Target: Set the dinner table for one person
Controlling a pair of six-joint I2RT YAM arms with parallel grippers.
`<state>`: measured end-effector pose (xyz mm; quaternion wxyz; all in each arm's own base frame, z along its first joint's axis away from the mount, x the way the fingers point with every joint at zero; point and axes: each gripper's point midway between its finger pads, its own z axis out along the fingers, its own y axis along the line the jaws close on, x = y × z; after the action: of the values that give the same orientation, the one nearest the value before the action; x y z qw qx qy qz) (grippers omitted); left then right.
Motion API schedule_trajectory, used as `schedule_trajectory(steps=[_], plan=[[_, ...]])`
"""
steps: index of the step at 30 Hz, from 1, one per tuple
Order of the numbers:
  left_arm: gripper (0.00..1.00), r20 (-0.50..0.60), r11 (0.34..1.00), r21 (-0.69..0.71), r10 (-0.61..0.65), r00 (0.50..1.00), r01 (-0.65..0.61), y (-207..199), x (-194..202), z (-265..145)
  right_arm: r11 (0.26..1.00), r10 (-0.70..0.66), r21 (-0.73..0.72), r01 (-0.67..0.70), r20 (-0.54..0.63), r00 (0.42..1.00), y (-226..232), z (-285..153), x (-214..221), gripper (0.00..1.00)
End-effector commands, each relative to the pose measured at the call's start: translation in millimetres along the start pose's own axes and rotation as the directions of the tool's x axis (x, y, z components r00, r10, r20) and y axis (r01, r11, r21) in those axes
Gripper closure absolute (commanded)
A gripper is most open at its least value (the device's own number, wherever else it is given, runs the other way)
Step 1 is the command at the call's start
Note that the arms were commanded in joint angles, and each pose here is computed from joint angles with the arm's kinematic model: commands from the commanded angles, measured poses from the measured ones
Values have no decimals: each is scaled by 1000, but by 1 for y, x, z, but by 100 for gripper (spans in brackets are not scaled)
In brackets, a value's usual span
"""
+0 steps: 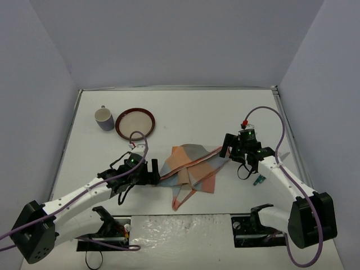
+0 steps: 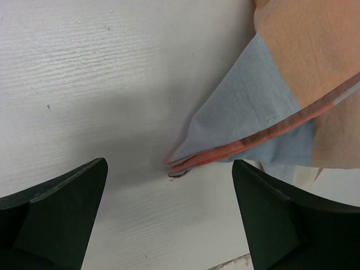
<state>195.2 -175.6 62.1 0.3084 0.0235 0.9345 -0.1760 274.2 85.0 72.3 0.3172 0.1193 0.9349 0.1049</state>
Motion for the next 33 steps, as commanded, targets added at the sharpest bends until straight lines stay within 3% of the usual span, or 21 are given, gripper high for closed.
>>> schedule_trajectory(steps=[1,11,20,25,29,33], plan=[[11,84,997,75,-27,996,21,-15,-18,3,1000,2,-11,-1,75,997,4,5,-21,5],[21,54,982,187,18,998,-28,-30,-1,25,999,23,-41,-19,84,996,-3,4,-28,6],[37,13,978,203,48,999,-50,-36,4,37,1000,21,-26,-18,82,996,-9,7,-25,6],[41,-1,975,211,72,997,-70,-41,7,34,1000,29,-10,-28,72,997,-16,11,-22,6],[56,-2,979,193,75,997,-73,-37,8,33,999,35,-1,-35,54,998,-21,19,-16,6],[77,-2,982,173,75,997,-74,-34,7,32,1000,30,-9,-30,41,999,-20,28,-14,7]])
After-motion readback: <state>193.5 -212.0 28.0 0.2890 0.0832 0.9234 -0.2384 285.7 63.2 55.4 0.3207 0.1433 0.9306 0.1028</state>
